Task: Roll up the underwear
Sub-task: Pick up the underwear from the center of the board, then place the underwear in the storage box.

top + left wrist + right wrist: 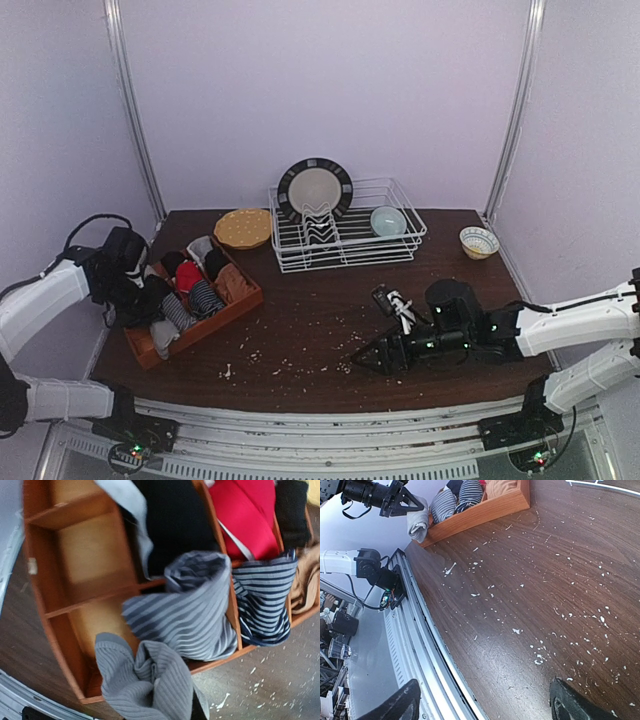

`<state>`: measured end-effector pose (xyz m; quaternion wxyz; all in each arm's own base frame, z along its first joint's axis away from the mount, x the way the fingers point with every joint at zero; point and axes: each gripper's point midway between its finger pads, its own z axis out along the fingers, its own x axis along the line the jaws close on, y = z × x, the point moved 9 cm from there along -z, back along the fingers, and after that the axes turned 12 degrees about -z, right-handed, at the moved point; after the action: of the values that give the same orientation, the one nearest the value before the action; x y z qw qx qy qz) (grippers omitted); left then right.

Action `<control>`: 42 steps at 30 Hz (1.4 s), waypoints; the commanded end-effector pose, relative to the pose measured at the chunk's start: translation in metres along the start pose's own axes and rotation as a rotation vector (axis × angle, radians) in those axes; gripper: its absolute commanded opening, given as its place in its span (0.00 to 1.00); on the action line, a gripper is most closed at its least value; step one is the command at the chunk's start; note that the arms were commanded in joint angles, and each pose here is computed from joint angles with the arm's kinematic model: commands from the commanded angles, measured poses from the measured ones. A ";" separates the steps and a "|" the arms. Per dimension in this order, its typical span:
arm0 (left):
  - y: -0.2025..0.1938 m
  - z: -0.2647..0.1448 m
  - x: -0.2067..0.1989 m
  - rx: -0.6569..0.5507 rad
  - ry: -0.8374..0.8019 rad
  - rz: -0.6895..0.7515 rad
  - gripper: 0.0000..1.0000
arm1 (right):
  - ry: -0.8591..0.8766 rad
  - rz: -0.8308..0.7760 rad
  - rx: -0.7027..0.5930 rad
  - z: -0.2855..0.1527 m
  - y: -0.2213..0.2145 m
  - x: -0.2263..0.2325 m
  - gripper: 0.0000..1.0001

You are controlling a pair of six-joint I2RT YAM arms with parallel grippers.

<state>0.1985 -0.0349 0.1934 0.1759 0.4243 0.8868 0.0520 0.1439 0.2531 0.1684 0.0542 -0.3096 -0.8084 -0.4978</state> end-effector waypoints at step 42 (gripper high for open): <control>-0.001 0.057 0.067 0.003 0.139 -0.422 0.00 | 0.058 -0.017 -0.027 -0.002 -0.004 0.003 0.84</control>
<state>0.1862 0.0138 0.1519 0.1516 0.2258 0.9609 0.0518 0.1406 0.2539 0.1610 0.0675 -0.2925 -0.8094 -0.5047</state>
